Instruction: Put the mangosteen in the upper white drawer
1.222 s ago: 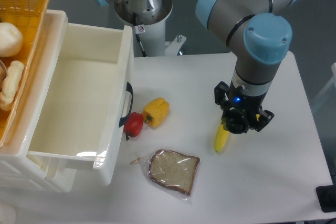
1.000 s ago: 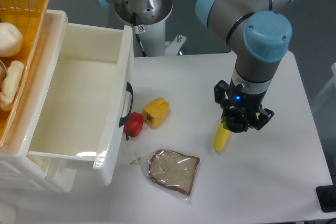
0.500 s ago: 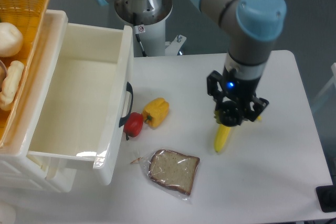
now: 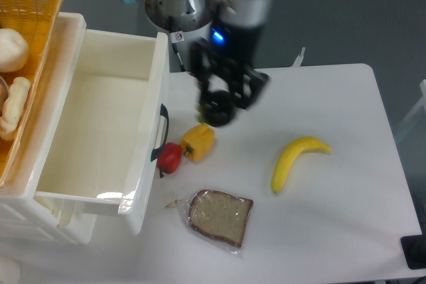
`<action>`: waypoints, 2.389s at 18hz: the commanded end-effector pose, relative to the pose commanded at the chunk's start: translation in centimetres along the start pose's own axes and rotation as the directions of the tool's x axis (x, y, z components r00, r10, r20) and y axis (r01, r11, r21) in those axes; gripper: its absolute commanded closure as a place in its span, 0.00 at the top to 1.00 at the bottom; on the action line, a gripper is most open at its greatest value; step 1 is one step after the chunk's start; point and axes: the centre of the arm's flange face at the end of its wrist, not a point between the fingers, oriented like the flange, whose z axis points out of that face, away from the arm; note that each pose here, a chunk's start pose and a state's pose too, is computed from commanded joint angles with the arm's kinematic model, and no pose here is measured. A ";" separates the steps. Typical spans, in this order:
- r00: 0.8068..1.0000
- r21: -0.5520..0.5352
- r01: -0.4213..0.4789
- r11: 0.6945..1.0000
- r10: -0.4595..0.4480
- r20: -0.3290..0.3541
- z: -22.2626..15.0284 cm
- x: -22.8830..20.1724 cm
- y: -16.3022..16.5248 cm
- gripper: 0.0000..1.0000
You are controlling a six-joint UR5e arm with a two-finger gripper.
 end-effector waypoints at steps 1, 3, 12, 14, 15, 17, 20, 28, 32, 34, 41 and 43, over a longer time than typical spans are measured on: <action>1.000 -0.003 -0.016 1.000 0.016 -0.021 0.9 1.0 -0.7 0.04; 0.996 -0.016 -0.045 0.999 0.044 -0.073 3.5 2.6 -1.2 0.04; 0.969 -0.052 -0.141 0.989 0.127 -0.213 11.9 5.6 -2.8 0.05; 0.953 -0.050 -0.194 0.980 0.176 -0.247 13.8 6.1 -3.4 0.05; 0.945 -0.051 -0.216 0.975 0.196 -0.261 14.6 6.2 -3.4 0.05; 0.937 -0.053 -0.231 0.971 0.208 -0.281 15.6 6.4 -3.5 0.08; 0.926 -0.053 -0.256 0.965 0.230 -0.299 16.3 7.3 -3.9 0.26; 0.922 -0.100 -0.288 0.952 0.247 -0.298 16.8 8.0 -4.2 0.59; 0.925 -0.107 -0.294 0.950 0.255 -0.281 16.3 7.8 -4.3 0.82; 0.926 -0.118 -0.297 0.948 0.256 -0.276 16.1 7.8 -4.2 0.94; 0.943 -0.086 -0.287 0.954 0.266 -0.198 11.4 7.9 -5.0 1.00; 0.970 -0.080 -0.217 0.973 0.206 -0.129 7.9 6.8 -4.6 1.00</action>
